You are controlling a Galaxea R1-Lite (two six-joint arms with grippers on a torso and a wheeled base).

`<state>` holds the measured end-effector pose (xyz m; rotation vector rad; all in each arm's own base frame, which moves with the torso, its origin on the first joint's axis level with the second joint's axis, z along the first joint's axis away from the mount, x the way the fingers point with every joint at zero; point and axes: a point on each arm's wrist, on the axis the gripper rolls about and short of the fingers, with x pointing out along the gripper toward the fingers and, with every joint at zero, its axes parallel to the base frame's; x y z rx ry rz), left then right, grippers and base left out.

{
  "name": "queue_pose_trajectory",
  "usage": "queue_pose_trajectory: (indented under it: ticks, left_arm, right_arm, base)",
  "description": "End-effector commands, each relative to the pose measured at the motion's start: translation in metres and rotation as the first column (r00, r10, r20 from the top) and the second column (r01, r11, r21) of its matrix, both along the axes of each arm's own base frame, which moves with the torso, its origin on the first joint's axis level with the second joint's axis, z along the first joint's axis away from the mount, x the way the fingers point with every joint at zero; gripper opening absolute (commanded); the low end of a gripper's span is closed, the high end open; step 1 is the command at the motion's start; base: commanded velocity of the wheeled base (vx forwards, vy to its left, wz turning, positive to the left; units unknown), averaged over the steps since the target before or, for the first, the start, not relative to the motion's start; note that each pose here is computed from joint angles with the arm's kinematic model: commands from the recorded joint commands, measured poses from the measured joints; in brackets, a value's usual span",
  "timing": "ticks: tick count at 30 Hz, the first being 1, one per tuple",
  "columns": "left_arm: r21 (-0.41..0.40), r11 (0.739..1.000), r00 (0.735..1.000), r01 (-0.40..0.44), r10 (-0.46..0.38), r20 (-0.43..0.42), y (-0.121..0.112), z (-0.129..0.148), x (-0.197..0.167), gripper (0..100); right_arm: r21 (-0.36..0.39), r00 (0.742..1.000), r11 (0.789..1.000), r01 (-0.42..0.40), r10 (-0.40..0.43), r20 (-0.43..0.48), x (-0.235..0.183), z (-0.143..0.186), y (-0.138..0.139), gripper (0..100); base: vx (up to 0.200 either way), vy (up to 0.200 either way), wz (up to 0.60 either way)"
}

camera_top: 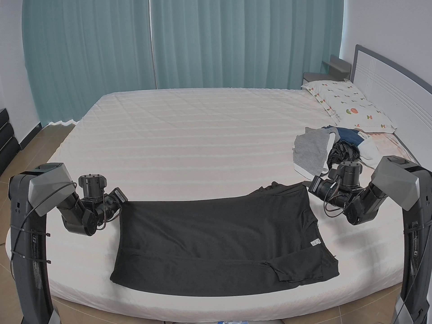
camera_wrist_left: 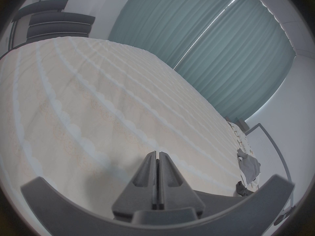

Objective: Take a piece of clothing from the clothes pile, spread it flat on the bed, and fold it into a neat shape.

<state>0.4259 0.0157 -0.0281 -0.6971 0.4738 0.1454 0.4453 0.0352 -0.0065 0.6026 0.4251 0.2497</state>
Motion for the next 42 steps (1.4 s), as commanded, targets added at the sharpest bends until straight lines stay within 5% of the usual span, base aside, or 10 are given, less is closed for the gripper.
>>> queue_pose_trajectory:
  ticks: [1,7,22,28,30,36,42]
  left_arm:
    - [0.016,1.000,1.000,0.005,-0.005,-0.002,0.002,0.000,-0.004,0]
    - [0.054,0.998,0.999,0.011,-0.014,0.043,0.005,0.005,-0.009,0]
    - [0.265,0.952,0.988,0.155,-0.143,-0.061,0.007,-0.009,-0.048,0]
    - [0.338,0.909,0.968,0.244,-0.209,-0.136,0.013,-0.017,-0.064,0]
    - [0.340,0.907,0.967,0.249,-0.213,-0.141,0.014,-0.018,-0.065,0]
    - [0.414,0.834,0.926,0.366,-0.284,-0.247,0.012,-0.029,-0.087,0]
    - [0.430,0.805,0.907,0.408,-0.305,-0.289,0.011,-0.034,-0.094,0]
  right_arm:
    - [-0.001,1.000,1.000,0.006,-0.006,0.002,-0.011,0.011,-0.006,0]
    - [-0.002,0.999,0.999,-0.034,0.034,-0.040,-0.031,0.010,-0.011,0]
    - [-0.061,0.993,0.994,-0.088,0.082,-0.090,-0.084,-0.014,-0.019,0]
    - [-0.140,0.982,0.980,-0.143,0.123,-0.145,-0.119,-0.032,-0.020,0]
    - [-0.140,0.981,0.979,-0.147,0.126,-0.150,-0.121,-0.033,-0.020,0]
    - [-0.157,0.961,0.971,-0.181,0.141,-0.236,-0.141,-0.055,-0.020,0]
    - [-0.156,0.958,0.971,-0.181,0.138,-0.253,-0.146,-0.056,-0.020,0]
  base:
    - [0.000,0.000,0.00]
    - [0.000,0.000,0.00]
    - [0.000,0.000,0.00]
    - [0.000,0.000,0.00]
    - [0.000,0.000,0.00]
    - [0.000,0.000,0.00]
    - [0.000,0.000,0.00]
